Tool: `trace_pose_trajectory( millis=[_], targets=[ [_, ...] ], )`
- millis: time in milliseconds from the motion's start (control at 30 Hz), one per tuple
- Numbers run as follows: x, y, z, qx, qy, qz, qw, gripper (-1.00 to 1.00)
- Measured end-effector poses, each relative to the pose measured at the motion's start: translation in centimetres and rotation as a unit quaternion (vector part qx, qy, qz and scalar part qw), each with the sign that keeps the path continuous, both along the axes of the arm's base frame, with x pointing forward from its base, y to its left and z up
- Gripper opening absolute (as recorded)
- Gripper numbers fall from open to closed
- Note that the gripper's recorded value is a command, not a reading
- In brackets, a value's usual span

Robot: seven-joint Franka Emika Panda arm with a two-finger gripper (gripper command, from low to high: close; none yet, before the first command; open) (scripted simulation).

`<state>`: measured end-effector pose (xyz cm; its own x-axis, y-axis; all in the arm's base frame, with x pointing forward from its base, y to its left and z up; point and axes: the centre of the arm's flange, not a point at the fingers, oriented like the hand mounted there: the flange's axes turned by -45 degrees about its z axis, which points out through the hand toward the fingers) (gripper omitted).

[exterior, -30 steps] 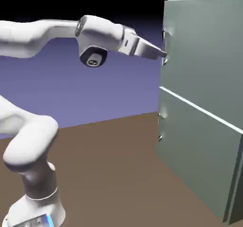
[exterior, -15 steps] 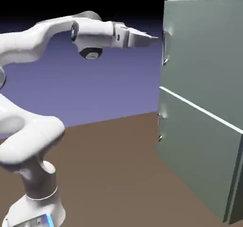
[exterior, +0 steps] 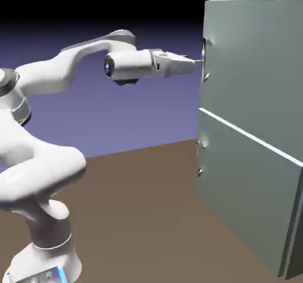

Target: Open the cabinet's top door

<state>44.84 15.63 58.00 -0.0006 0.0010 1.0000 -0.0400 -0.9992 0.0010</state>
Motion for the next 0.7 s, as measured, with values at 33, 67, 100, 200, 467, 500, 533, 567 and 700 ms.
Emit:
trace_pose_trajectory(
  millis=[33, 67, 100, 200, 467, 500, 533, 567, 700],
  targets=[
    [1.0, -0.1, 0.0, 0.000, 0.000, 0.000, 1.000, 0.00],
    [1.8, -0.2, 0.0, 0.000, 0.000, 0.000, 1.000, -1.00],
    [1.8, -0.2, 0.0, 0.000, 0.000, 0.000, 1.000, -1.00],
    [0.0, -0.7, 0.0, 0.001, 0.000, 0.022, 1.000, -1.00],
    [-7.7, -4.2, 0.0, 0.001, 0.000, 0.113, 0.994, -1.00],
    [-8.7, -4.7, 0.0, 0.001, 0.000, 0.126, 0.992, -1.00],
    [-9.7, -5.4, 0.0, 0.000, 0.000, 0.139, 0.990, -1.00],
    [-10.7, -6.0, 0.0, 0.000, 0.000, 0.151, 0.988, -1.00],
    [-14.2, -8.6, 0.0, 0.000, 0.000, 0.198, 0.980, -1.00]
  ],
)
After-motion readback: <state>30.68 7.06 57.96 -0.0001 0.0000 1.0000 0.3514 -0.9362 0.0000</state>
